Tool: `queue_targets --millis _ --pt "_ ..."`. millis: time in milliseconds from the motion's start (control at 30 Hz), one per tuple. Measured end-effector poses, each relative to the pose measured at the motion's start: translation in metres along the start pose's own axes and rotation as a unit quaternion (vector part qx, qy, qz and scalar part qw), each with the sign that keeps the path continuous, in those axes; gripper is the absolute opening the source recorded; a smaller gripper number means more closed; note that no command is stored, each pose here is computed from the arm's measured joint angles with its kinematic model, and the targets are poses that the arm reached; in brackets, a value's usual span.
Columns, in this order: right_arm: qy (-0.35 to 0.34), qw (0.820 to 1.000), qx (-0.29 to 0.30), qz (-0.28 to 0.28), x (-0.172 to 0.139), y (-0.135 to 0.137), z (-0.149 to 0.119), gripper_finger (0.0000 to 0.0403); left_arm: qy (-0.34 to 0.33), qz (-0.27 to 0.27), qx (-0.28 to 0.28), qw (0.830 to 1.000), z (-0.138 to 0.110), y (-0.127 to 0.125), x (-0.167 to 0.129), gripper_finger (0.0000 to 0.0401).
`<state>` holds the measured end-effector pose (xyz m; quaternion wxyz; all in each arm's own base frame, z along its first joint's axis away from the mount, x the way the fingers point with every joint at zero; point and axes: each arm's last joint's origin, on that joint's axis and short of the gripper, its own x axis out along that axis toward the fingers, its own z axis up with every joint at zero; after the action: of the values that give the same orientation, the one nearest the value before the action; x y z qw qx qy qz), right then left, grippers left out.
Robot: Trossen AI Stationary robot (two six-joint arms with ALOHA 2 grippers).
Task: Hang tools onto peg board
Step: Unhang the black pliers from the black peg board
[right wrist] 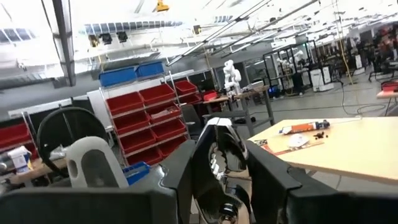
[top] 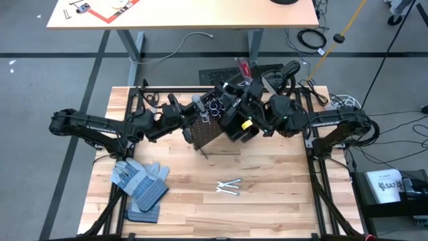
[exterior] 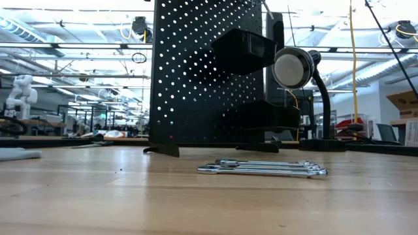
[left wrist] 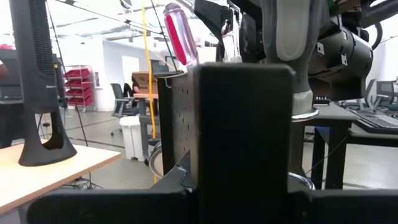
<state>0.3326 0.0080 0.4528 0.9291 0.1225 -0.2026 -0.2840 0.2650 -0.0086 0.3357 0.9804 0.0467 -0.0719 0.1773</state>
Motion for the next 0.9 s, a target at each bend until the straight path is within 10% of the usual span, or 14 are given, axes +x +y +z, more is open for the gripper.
queue_targets --millis 900 --pt "-0.014 0.983 -0.174 0.062 -0.016 0.016 0.012 0.0223 0.000 -0.008 0.002 1.000 0.000 0.000 0.001 0.0046"
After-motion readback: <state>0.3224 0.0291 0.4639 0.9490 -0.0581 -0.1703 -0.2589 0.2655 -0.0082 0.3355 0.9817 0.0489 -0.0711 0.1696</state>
